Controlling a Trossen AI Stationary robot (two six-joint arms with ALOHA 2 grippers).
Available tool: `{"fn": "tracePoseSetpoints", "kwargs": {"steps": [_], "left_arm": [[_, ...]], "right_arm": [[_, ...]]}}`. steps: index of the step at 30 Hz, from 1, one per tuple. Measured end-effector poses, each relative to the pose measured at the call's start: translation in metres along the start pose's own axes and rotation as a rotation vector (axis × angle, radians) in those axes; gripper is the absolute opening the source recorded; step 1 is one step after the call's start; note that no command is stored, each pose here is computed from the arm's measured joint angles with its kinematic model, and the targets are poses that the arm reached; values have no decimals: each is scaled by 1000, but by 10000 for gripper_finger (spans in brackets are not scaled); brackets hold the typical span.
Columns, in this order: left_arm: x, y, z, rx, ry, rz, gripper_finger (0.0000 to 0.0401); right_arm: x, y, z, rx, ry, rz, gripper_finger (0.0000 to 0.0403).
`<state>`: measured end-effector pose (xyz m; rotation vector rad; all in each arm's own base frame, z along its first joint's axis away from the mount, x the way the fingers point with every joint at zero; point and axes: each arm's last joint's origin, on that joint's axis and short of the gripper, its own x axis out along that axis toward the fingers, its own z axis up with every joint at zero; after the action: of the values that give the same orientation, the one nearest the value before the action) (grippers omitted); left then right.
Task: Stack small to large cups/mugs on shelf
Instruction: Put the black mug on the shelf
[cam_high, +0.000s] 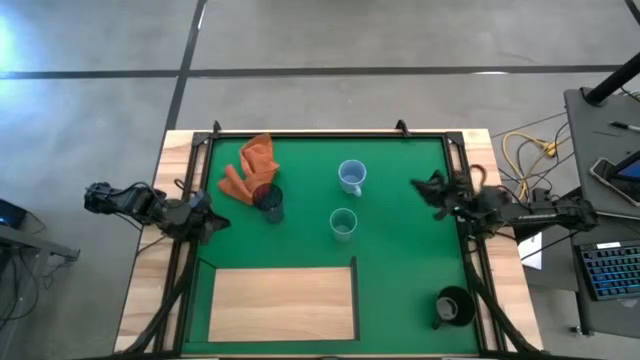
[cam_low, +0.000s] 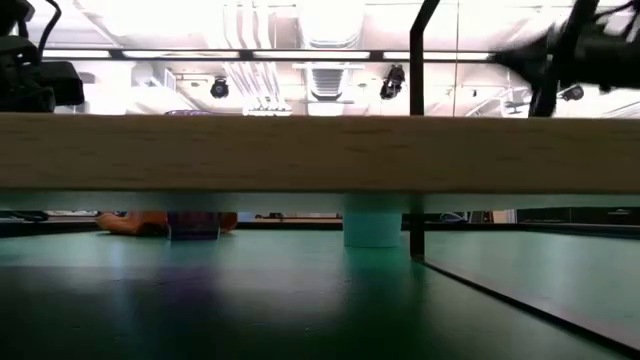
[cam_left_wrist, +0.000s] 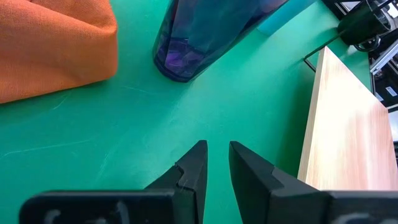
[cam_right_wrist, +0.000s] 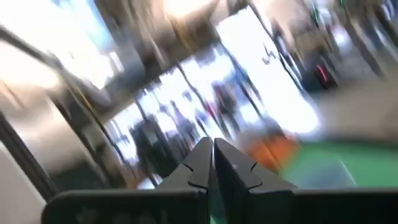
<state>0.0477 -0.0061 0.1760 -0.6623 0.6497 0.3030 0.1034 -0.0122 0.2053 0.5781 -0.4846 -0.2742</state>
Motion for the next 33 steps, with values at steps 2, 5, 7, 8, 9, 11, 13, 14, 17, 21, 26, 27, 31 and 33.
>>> {"fn": "tracePoseSetpoints", "kwargs": {"steps": [2, 5, 7, 8, 9, 11, 13, 14, 17, 21, 26, 27, 31, 33], "left_arm": [[0, 0, 0, 0, 0, 0, 52], [0, 0, 0, 0, 0, 0, 52], [0, 0, 0, -1, -1, 0, 52], [0, 0, 0, -1, -1, 0, 52], [0, 0, 0, 0, 0, 0, 52], [0, 0, 0, 0, 0, 0, 52], [0, 0, 0, 0, 0, 0, 52], [0, 0, 0, 0, 0, 0, 52], [0, 0, 0, 0, 0, 0, 52], [0, 0, 0, 0, 0, 0, 52], [0, 0, 0, 0, 0, 0, 52], [0, 0, 0, -1, 0, 0, 52], [0, 0, 0, 0, 0, 0, 52], [0, 0, 0, 0, 0, 0, 52]], "right_arm": [[2, 5, 13, 21, -155, -4, 13], [5, 16, 31, -44, -271, 15, 13], [12, 28, 46, -104, -297, 15, 13], [17, 35, 54, -144, -294, 8, 13], [24, 43, 63, -174, -293, 3, 13], [37, 61, 84, -185, -301, 5, 13], [49, 77, 101, -163, -264, 8, 13], [53, 83, 107, -169, -210, 5, 13], [62, 93, 116, -269, 53, -86, 13], [57, 101, 119, -218, 719, -162, 13], [57, 107, 119, -207, 1357, -483, 13], [59, 108, 119, -223, 1441, -554, 13], [84, 120, 102, -36, 1599, -476, 13], [92, 129, 91, 42, 1677, -498, 13]]}}
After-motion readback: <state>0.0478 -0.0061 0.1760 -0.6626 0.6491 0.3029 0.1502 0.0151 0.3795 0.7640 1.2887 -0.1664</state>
